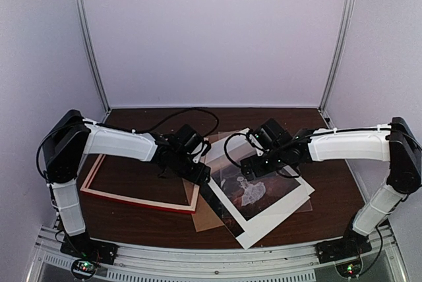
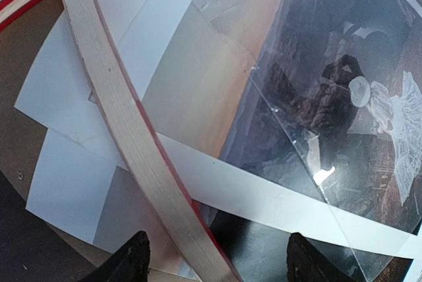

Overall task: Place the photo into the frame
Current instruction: Rotate the frame body at the center of the board.

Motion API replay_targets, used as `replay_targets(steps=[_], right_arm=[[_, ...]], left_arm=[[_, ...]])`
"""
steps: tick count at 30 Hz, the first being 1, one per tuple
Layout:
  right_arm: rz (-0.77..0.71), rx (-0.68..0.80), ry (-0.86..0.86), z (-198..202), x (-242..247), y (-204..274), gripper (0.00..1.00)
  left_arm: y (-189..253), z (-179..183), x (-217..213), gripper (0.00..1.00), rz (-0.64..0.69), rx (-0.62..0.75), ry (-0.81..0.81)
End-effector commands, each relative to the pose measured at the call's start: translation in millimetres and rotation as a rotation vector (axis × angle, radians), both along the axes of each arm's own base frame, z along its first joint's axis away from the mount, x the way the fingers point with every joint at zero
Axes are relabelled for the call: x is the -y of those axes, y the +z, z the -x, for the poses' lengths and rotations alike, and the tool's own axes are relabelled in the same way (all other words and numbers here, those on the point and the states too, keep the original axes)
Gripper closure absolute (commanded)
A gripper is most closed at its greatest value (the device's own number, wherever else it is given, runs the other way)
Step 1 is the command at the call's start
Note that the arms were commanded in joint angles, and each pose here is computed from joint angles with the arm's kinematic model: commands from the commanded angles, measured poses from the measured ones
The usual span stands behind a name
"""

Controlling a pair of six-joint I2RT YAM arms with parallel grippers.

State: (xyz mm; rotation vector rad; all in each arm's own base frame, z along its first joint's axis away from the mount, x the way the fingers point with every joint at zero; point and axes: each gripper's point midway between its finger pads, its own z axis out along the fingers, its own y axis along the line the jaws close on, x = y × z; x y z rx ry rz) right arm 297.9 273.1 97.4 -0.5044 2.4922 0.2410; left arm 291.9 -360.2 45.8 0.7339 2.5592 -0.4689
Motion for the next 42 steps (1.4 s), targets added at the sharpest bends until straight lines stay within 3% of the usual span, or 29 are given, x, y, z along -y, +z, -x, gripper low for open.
replay_targets(steps=[1, 18, 29, 37, 42], right_arm=[[0.032, 0.008, -0.034, 0.0, 11.4, -5.0, 0.0], [0.063, 0.006, -0.049, -3.3, 19.2, -9.9, 0.0], [0.081, -0.015, -0.051, -5.6, 24.0, -16.8, 0.0], [0.085, -0.044, -0.058, -0.9, 27.9, -30.0, 0.0], [0.093, -0.053, -0.058, 0.4, 30.3, -34.6, 0.0]], left_arm=[[-3.1, 0.8, -1.3, 0.32, -0.024, -0.021, 0.004], [-14.9, 17.0, -25.5, 0.77, -0.175, -0.043, -0.113], [-1.6, 38.8, -49.7, 0.84, -0.263, -0.075, -0.221], [31.0, 57.6, -58.7, 0.88, -0.22, -0.058, -0.292], [32.4, 81.1, -85.1, 0.88, -0.294, -0.103, -0.374]])
